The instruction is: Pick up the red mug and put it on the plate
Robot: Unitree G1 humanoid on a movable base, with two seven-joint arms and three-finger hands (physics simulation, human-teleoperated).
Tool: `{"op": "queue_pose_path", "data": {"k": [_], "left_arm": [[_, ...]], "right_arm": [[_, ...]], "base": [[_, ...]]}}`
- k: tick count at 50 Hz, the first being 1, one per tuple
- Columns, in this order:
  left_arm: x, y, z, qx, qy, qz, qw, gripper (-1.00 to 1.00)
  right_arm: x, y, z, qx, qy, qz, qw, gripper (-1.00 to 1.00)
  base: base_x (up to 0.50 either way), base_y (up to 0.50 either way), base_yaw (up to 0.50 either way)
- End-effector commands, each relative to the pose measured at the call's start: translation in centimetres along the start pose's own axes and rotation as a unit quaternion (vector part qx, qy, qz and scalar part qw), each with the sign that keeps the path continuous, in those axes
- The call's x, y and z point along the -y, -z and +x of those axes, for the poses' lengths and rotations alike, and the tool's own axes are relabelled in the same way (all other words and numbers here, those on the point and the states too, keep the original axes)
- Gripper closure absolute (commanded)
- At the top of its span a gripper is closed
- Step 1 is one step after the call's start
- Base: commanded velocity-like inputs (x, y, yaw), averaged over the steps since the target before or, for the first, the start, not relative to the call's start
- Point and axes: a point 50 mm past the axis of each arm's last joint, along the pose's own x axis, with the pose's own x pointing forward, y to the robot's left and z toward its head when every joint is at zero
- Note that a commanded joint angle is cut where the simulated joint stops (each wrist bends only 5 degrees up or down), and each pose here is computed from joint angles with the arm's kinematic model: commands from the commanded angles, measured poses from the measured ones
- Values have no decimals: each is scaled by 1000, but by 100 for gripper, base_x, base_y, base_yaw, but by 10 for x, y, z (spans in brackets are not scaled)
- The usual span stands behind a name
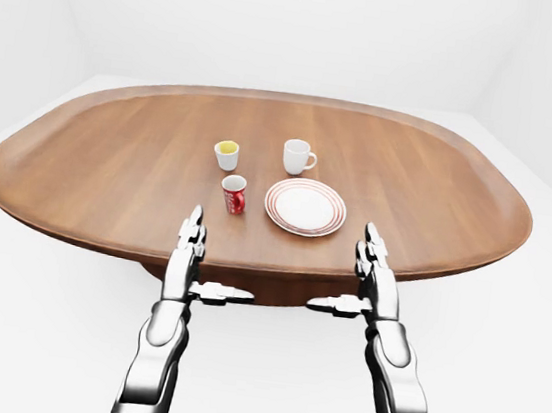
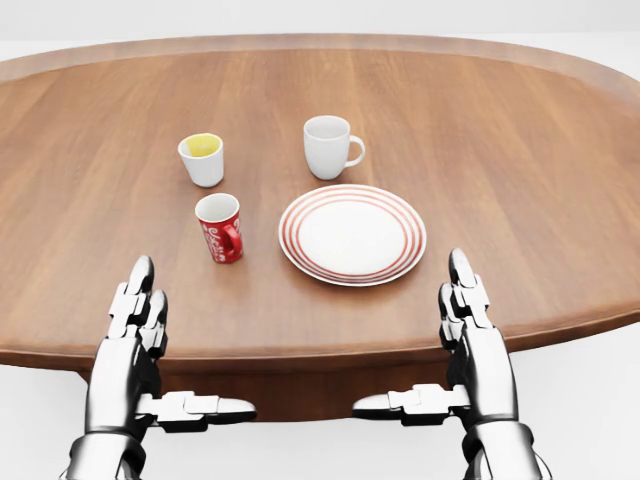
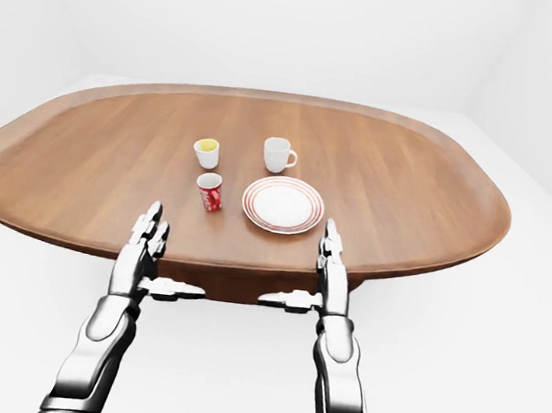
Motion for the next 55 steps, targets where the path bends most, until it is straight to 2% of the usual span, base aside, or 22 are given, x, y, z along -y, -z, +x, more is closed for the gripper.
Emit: {"op": "queue_pose_path", "data": {"k": [1,14,21,28,45,55], "left_arm": [[-9,-2,0,2,-5,4,1000,-100],[-13,-7,-1,9,-16,10,1000,-100],[-11,-5,0,9,-17,12,1000,-100],[-9,1,2,5,-12,16,1000,-100],[-17,-15,-4,16,-23,18,999,-100],[-16,-14,-5,17,-21,18,999,-100]], "right_arm": [[6,1,0,2,-7,-1,1000,-100],[4,-2,1,9,-12,3,1000,-100],[7,9,4,1,-7,6,1000,-100],[7,4,3,5,-8,4,1000,-100],[3,10,4,2,-16,0,1000,-100],[2,11,4,1,-17,-2,1000,-100]], "base": [[0,0,0],[0,0,0],[0,0,0],[0,0,0],[0,0,0],[0,37,0]]}}
